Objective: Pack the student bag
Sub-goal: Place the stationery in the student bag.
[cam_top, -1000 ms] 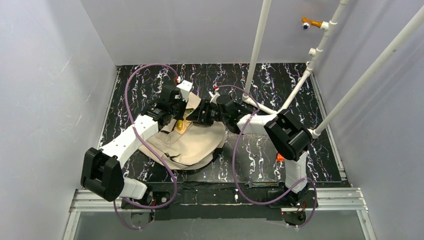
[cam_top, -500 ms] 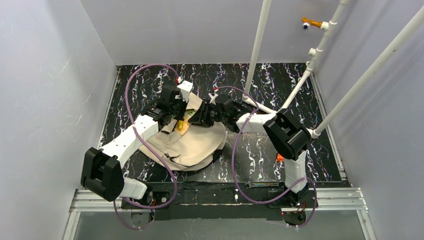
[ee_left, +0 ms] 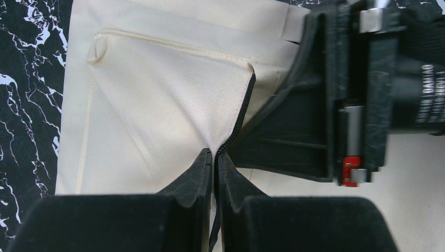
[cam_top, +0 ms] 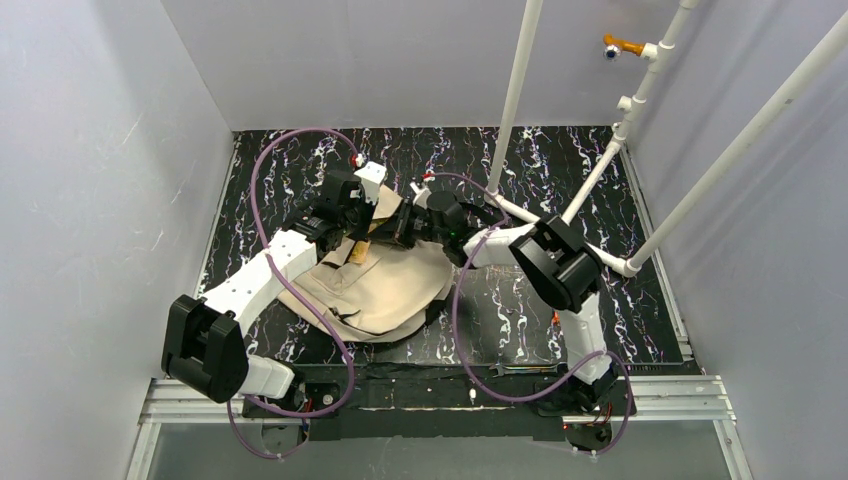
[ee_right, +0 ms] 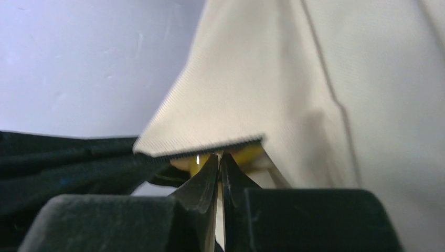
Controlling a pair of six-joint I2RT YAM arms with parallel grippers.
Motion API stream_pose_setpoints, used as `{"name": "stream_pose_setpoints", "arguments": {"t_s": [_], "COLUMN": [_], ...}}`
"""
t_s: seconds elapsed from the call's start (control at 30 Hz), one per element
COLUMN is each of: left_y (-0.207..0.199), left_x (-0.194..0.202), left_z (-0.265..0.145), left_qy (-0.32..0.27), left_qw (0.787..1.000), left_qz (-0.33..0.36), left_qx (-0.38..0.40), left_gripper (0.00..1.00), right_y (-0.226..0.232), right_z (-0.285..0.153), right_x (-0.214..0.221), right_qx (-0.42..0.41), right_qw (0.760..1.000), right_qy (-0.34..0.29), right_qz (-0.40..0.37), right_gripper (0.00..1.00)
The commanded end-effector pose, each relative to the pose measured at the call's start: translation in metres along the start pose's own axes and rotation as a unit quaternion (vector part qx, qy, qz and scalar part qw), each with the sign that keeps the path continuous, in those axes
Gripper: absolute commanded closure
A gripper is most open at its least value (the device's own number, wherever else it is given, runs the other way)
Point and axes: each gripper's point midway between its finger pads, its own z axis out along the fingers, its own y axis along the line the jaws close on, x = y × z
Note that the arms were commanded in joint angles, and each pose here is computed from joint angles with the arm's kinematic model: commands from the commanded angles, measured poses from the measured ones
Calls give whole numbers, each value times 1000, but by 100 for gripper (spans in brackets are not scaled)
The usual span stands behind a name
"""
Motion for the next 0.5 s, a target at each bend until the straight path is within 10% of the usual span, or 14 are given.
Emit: {"name": "stream_pose_setpoints", "arguments": {"t_s": [0.0,0.23,0.47], "left_y": [-11,-10,-7], "left_x": [-21,-21,-18], "left_z": [-9,-8,-4], "left_qy": [-39,-37,-23], "left_qw": [999,999,1000], "left_qz": [5,7,5], "left_qx": [22,19,10], "left_gripper": [100,100,100], "right_y": [83,83,58], "right_z": [16,35,6], "right_x": [-17,-15,1], "right_qx": [-160,-196,-126], "right_qw": [987,980,992], "right_qy": [-29,-26,3], "right_qz": [-9,24,-4], "right_gripper": [88,88,67]}}
